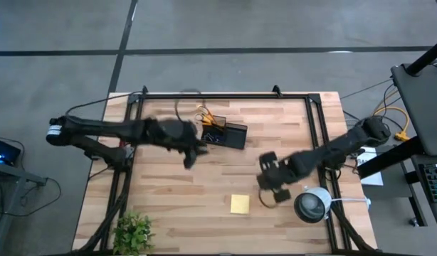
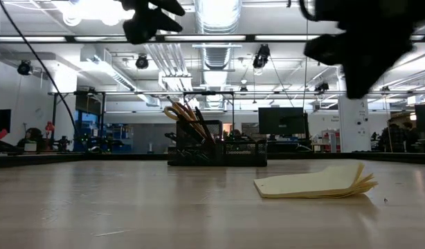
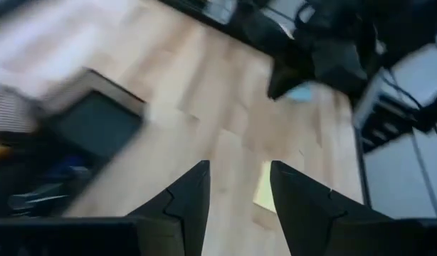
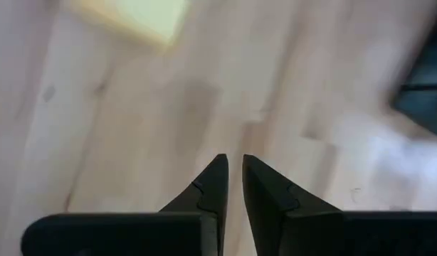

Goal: Pick and place office supplies into organizer
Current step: Put the yellow sticky notes into the black organizer bin, then return to Home Position

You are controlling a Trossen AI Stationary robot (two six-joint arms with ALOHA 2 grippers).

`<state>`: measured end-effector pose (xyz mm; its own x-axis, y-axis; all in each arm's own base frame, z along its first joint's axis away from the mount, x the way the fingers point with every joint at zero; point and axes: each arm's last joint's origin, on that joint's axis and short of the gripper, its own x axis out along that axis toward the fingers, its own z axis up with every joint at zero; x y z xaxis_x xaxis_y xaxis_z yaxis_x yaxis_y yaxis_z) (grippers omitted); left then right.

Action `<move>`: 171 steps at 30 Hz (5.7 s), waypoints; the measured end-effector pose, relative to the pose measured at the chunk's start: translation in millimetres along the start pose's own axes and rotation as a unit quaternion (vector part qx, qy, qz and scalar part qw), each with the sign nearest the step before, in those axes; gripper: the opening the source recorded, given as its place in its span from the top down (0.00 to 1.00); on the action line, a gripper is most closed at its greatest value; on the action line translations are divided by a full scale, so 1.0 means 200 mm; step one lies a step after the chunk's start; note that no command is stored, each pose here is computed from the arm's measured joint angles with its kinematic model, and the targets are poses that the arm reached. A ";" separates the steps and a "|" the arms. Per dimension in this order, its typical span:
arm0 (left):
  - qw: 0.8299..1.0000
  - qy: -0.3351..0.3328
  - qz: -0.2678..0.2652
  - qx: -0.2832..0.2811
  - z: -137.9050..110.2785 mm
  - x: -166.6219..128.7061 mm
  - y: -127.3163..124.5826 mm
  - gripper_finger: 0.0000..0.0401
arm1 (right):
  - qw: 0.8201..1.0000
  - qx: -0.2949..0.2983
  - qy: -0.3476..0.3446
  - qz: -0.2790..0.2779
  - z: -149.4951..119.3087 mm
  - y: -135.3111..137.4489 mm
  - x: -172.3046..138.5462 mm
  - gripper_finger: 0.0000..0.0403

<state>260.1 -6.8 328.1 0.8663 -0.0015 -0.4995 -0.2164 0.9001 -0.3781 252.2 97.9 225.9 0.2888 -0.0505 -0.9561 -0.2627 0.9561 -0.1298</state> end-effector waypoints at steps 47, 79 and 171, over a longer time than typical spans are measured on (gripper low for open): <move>0.980 0.116 -0.157 -0.046 -0.62 0.95 -0.25 0.67 | 0.930 -0.341 -0.136 -0.030 0.21 0.42 0.51 0.55; 0.977 0.127 -0.166 -0.041 -0.59 0.89 -0.29 0.67 | 0.952 -0.264 -0.125 -0.088 0.30 0.29 0.62 0.98; 0.973 -0.220 0.064 0.026 -0.19 -0.21 -0.04 0.71 | 0.883 0.342 -0.312 -0.078 -0.44 -0.37 -0.55 0.69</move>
<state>208.6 -29.6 322.8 0.9452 0.2881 -0.1538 -0.3219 0.9013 -0.2899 159.0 7.1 317.5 0.7791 -0.2328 -0.5820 0.3810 0.9132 0.1448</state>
